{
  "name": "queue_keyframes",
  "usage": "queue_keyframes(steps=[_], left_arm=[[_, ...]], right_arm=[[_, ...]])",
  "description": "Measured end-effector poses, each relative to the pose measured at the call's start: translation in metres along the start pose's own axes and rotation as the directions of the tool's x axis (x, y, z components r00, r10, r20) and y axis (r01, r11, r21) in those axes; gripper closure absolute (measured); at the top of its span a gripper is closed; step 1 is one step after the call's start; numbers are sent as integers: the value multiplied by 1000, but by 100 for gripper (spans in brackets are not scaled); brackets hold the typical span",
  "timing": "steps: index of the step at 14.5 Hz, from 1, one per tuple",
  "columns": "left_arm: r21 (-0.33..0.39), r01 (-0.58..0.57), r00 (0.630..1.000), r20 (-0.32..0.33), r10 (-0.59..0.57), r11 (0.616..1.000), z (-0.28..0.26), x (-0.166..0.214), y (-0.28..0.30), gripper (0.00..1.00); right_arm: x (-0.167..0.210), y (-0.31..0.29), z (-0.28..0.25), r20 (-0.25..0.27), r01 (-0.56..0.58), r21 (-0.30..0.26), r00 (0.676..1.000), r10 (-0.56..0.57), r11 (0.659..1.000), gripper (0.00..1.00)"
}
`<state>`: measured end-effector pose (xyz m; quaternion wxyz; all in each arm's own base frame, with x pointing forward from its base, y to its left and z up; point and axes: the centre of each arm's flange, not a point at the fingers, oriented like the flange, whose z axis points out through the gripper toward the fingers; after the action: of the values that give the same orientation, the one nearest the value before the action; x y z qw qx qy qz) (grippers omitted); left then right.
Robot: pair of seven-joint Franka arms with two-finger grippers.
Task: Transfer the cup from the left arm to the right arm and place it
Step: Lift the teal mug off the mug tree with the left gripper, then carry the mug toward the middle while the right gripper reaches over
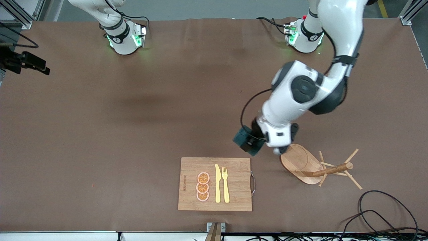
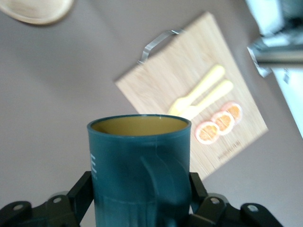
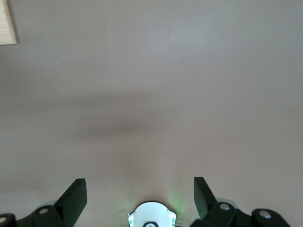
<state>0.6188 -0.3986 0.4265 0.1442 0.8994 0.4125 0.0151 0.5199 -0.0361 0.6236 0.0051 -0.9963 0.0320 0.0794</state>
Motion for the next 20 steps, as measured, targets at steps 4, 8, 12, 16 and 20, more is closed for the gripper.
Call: queue_keyframes(steps=[4,8,12,16,20], left_arm=[[-78,-242,962,-149,228,967,44,-69,16,15],[-34,-494,840,-278,466,869,97,-132,11,15],[84,-725,611,-380,694,684,144,-211,-10,15],[210,-833,360,-495,790,511,180,-256,-32,15],[264,-846,232,-598,767,462,233,-274,-60,15]], right_arm=[[38,13,45,68,-26,-3,997,26,1000,0],[59,23,71,102,-44,-7,994,44,999,0],[60,23,70,99,-44,-7,994,44,999,0],[60,22,70,99,-46,-8,994,47,999,0],[64,20,78,93,-93,-10,991,93,996,0]])
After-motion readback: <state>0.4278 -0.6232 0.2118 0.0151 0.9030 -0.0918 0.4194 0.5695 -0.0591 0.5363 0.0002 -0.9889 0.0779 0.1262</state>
